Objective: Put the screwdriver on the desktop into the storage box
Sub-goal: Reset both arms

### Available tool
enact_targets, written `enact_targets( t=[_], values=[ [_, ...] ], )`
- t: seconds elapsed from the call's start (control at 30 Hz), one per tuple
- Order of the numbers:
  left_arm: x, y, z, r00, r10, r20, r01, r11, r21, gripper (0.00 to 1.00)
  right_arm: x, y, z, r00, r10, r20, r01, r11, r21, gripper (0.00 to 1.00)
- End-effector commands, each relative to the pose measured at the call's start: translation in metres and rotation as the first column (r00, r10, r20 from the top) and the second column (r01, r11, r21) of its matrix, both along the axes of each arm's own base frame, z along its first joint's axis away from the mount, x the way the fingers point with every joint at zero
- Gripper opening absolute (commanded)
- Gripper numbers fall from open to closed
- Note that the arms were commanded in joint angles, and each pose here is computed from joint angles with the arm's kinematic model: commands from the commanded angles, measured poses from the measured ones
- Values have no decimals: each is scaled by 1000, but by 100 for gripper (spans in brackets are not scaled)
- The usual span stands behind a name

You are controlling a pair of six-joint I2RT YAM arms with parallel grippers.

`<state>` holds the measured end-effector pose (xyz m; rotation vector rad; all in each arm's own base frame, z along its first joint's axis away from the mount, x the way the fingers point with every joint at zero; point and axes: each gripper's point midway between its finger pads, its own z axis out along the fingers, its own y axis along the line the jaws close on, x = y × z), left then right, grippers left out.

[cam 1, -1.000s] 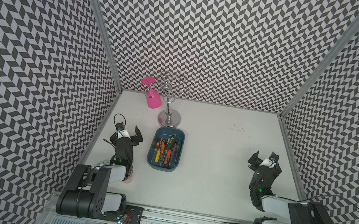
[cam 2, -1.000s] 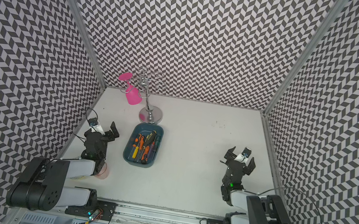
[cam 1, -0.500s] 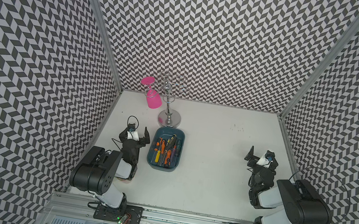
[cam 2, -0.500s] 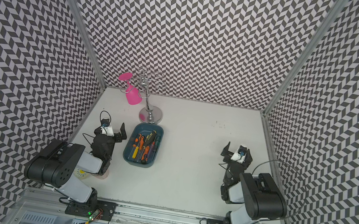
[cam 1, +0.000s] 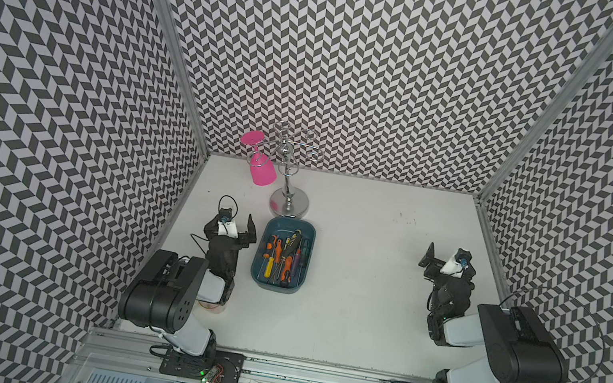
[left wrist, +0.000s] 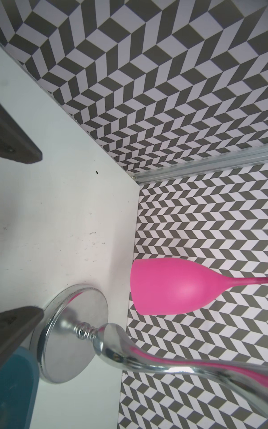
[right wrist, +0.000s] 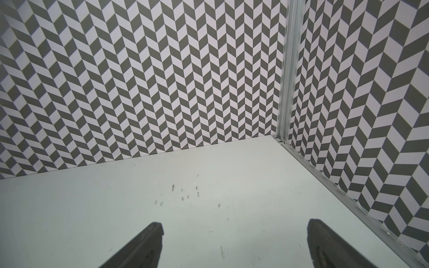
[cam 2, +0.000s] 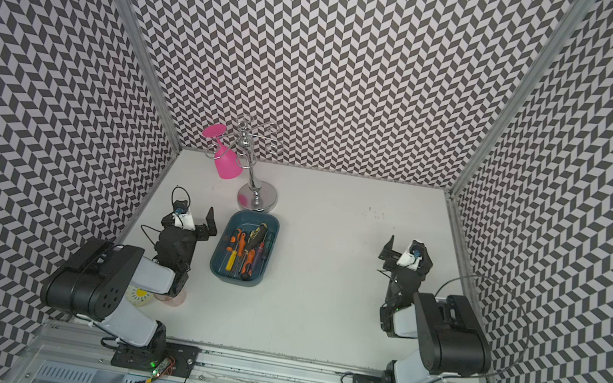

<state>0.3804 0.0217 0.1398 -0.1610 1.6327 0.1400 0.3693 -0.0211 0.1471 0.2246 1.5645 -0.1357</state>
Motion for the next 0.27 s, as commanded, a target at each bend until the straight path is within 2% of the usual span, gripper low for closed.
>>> enact_targets(
  t=[0.0,0.23],
  values=[
    [6,-4,1,999,-37,-5,37,999,-14,100,-1,1,8,999,7,33,-8,1000,12,100],
    [-2,-6,7,1000,-9,24,9,1000,5,100,-1,1,7,999,7,31,-7,1000,12,100]
  ],
)
